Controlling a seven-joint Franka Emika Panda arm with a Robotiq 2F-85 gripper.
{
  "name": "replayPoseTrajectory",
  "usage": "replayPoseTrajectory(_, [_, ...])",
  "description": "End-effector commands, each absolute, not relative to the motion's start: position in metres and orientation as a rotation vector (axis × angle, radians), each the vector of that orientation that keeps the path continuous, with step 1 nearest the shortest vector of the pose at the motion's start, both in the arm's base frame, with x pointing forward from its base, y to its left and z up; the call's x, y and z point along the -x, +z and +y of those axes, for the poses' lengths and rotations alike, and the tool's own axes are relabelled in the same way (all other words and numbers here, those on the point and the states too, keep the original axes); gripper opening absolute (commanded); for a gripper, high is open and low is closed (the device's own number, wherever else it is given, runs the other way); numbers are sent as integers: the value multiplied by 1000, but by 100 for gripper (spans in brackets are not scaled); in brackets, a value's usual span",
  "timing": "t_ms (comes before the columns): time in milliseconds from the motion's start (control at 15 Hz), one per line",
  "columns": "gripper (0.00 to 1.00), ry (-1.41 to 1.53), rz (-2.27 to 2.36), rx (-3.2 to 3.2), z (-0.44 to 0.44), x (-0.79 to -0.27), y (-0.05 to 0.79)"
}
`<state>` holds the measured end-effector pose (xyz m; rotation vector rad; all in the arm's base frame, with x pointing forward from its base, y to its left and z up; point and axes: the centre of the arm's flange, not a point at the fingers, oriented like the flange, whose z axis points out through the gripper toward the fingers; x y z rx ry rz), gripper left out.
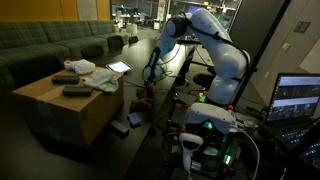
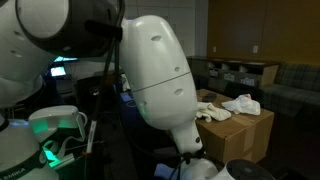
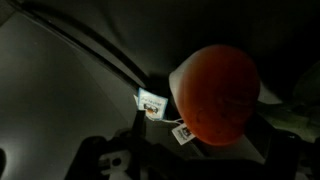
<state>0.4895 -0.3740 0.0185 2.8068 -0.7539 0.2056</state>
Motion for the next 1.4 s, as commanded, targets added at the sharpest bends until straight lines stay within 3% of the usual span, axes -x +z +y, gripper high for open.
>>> replayPoseTrajectory(0, [100,283,-808,-2788,-390,-501,-9])
replayPoseTrajectory(333, [97,310,-838,-2791,-394,-518,-28])
replayPoseTrajectory(400, [82,310,-837,-2797,-393,-521,-29])
replayPoseTrajectory(1000, [16,262,-843,-2849,-381,-535,-16])
replayPoseTrajectory(1200, [10,226,-840,-2843,-374,-533,13])
replayPoseTrajectory(1333, [13,223,-827,-2834,-367,-532,37])
